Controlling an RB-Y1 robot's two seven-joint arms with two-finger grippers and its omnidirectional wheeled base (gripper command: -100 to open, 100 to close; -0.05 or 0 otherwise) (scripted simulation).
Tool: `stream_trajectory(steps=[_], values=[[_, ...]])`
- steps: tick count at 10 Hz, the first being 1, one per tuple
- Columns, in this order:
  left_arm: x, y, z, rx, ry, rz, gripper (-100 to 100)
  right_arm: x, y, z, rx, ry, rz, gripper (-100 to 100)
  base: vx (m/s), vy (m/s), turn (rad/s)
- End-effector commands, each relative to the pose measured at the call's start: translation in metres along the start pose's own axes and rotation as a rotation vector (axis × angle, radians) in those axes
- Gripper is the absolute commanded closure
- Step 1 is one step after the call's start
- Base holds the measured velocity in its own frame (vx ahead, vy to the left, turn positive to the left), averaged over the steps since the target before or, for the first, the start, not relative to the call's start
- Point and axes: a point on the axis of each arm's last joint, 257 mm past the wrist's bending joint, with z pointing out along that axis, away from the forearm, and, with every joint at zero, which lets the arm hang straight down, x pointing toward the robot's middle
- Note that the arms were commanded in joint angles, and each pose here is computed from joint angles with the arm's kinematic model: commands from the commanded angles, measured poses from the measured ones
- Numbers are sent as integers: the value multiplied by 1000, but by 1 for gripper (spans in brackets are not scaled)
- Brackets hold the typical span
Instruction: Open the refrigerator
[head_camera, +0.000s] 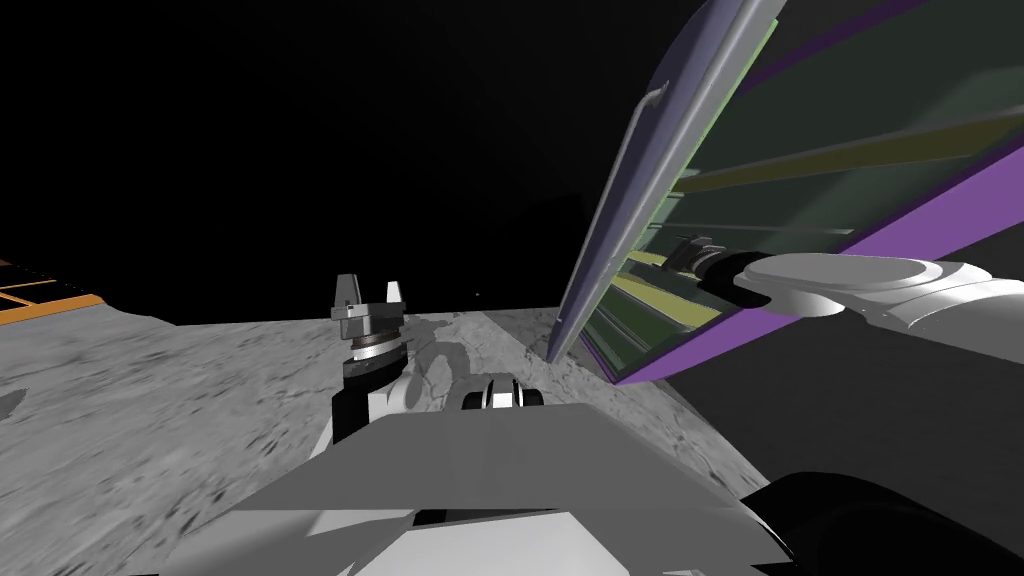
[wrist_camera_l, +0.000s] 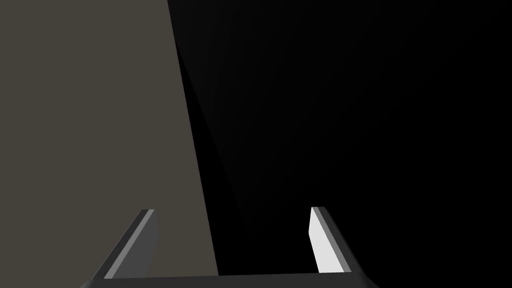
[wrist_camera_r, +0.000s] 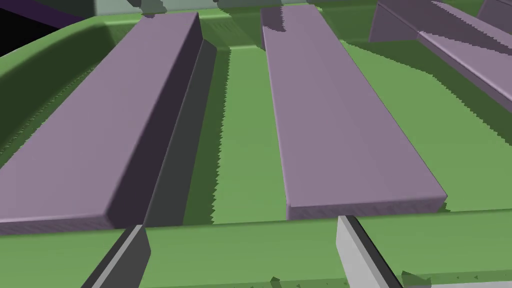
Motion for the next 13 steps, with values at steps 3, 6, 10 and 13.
stream_trajectory(steps=[3, 6, 10, 13], values=[[0, 0, 0, 0, 0, 0, 0, -9, -17, 10, -2, -16, -5, -100, 47, 60, -49], [0, 0, 0, 0, 0, 0, 0, -23, -44, 23, 1, -42, -12, -100, 83, 115, -151], [0, 0, 0, 0, 0, 0, 0, -27, -51, 25, 2, -49, -13, -100, 48, 57, -36], [0, 0, 0, 0, 0, 0, 0, -37, -67, 32, 5, -66, -15, -100, 41, 64, -93]])
